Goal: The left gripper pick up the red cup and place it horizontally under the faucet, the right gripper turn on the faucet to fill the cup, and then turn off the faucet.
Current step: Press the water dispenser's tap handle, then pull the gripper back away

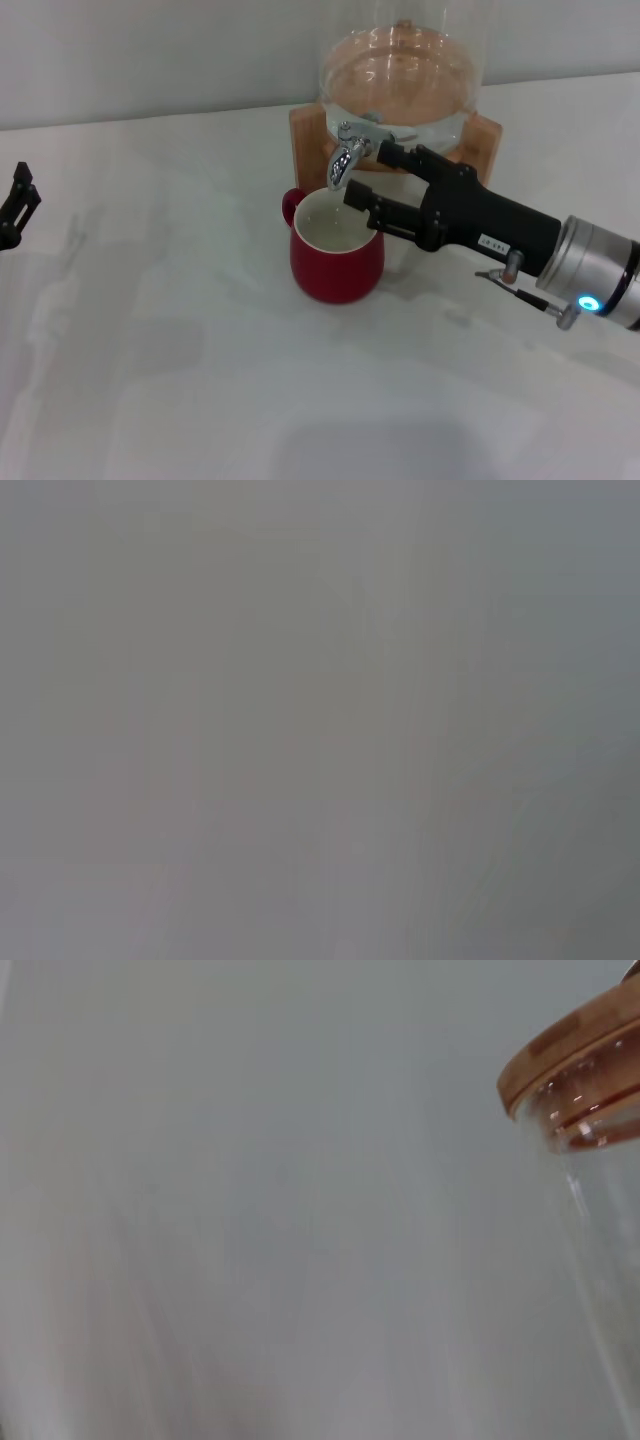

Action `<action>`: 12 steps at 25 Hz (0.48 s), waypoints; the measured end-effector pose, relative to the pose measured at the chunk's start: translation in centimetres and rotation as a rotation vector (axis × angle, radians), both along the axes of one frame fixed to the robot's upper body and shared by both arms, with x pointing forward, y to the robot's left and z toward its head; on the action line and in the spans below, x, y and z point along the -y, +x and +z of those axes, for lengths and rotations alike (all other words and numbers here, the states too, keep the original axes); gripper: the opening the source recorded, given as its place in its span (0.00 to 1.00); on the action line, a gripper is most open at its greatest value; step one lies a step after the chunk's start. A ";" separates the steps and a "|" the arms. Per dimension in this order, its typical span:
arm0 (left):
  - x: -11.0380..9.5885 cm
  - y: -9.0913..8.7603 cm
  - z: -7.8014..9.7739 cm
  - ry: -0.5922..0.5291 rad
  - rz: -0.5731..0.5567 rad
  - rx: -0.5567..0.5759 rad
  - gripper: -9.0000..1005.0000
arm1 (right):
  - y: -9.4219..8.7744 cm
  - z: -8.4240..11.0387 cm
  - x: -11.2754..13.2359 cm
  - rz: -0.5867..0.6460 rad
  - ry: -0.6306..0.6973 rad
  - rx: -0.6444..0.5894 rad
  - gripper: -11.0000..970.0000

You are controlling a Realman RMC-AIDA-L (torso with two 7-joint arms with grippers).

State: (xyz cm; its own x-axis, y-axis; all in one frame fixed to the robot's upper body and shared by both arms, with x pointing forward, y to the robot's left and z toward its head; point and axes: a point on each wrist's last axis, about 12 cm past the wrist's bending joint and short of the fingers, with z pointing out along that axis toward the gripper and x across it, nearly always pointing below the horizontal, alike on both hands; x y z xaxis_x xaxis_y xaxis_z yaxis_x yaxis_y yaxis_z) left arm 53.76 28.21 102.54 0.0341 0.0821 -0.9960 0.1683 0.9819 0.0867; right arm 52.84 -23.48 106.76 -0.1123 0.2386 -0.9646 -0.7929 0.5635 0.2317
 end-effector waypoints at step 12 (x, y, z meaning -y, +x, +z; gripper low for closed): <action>-0.3 0.1 0.1 -0.002 0.011 0.001 0.88 | -0.9 -0.4 2.8 -0.098 0.025 -0.013 0.90</action>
State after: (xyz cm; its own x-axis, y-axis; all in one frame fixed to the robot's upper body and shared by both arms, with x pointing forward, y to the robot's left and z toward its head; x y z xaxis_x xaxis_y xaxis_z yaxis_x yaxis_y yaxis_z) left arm 53.83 28.46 102.60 0.0342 0.0806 -0.9962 0.1572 0.9839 0.0850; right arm 51.95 -26.24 106.37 -0.0994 0.2728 -0.9569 -0.7309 0.6326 0.2563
